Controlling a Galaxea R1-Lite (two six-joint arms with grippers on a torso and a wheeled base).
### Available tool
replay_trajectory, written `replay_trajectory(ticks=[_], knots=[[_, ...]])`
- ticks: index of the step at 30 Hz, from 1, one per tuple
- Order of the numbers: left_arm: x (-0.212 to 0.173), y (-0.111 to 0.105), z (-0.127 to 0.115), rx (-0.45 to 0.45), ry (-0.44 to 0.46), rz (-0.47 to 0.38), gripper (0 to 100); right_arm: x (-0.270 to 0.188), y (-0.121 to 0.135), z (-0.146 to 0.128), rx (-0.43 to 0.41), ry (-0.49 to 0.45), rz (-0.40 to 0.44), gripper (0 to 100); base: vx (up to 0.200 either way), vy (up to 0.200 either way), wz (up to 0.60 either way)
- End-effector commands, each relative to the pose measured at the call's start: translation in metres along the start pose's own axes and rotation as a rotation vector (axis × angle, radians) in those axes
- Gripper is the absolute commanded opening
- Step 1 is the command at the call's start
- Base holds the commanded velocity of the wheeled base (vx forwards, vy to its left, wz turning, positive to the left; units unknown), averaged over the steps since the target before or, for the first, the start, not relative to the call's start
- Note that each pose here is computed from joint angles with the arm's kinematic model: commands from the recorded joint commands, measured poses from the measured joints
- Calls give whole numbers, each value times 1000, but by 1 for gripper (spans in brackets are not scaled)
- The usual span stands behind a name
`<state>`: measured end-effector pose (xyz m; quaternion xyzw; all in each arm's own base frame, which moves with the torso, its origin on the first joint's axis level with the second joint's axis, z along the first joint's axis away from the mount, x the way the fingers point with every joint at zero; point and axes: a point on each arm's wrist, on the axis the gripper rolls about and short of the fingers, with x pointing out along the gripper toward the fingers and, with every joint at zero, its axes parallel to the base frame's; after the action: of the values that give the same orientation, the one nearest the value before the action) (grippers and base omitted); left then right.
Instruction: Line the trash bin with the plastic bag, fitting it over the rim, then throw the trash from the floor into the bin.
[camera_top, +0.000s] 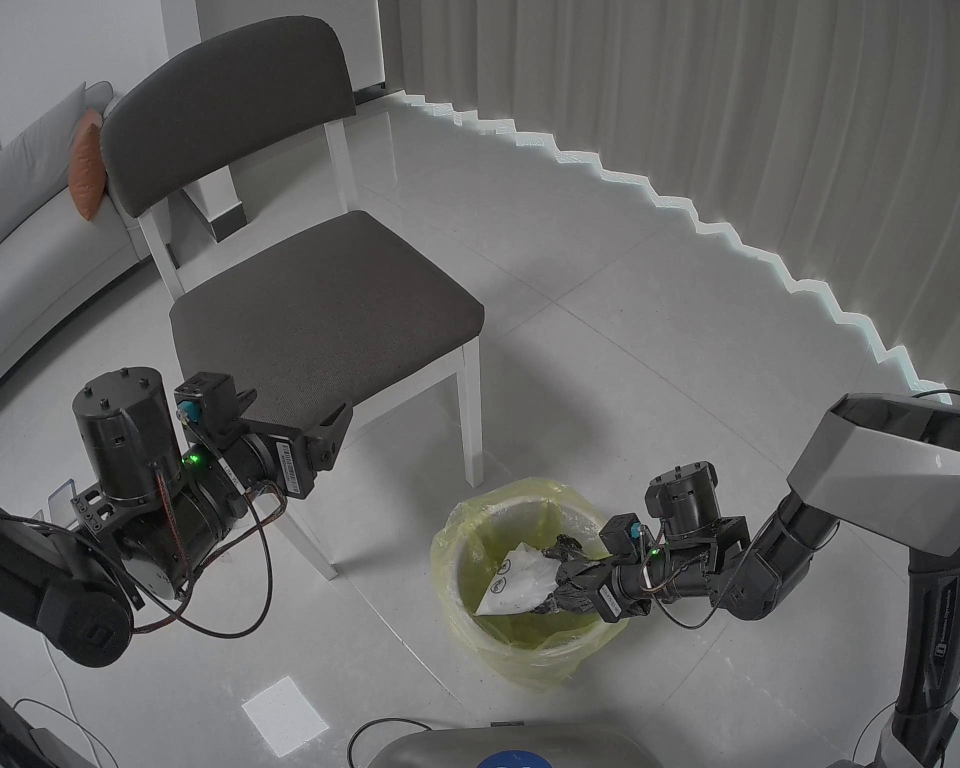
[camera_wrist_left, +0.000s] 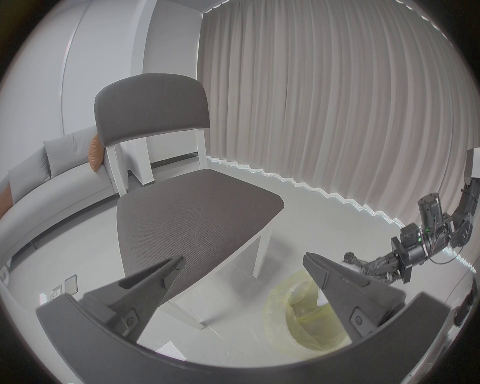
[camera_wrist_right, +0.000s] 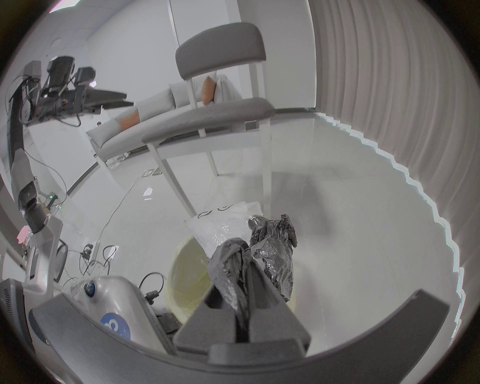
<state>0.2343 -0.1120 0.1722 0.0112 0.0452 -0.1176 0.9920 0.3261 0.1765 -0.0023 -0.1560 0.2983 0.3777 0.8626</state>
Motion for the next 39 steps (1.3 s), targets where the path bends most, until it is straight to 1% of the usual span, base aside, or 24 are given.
replay_trajectory(ticks=[1, 14, 15, 17, 18, 22, 25, 28, 30, 36, 39], knots=[[-4, 1, 1, 0, -6, 0, 100, 8, -1, -6, 6, 20, 3, 100, 0, 0, 0], [-6, 1, -2, 0, 5, -4, 100, 6, -4, -1, 5, -3, -12, 100, 0, 0, 0], [-6, 1, -2, 0, 5, -4, 100, 3, -8, 1, 7, -14, -24, 100, 0, 0, 0], [-6, 1, -2, 1, 6, -4, 100, 2, -9, 1, 8, -16, -24, 100, 0, 0, 0], [-6, 1, -2, 1, 6, -4, 100, -5, -19, 5, 18, -33, -51, 100, 0, 0, 0], [-6, 1, -2, 1, 8, -4, 100, -16, -42, 6, 37, -42, -104, 100, 0, 0, 0], [-6, 1, -2, 1, 8, -4, 100, -21, -63, 0, 41, -10, -142, 100, 0, 0, 0], [-6, 1, -2, 1, 8, -4, 100, -26, -79, -5, 42, 25, -165, 100, 0, 0, 0], [-7, 1, -3, 2, 9, -6, 100, -28, -85, -8, 37, 40, -174, 100, 0, 0, 0], [-7, -2, -2, 4, 7, -12, 100, -21, -91, -17, 29, 86, -164, 100, 0, 0, 0], [-7, -2, -4, 3, 12, -12, 100, -16, -101, -25, 45, 111, -171, 100, 0, 0, 0]])
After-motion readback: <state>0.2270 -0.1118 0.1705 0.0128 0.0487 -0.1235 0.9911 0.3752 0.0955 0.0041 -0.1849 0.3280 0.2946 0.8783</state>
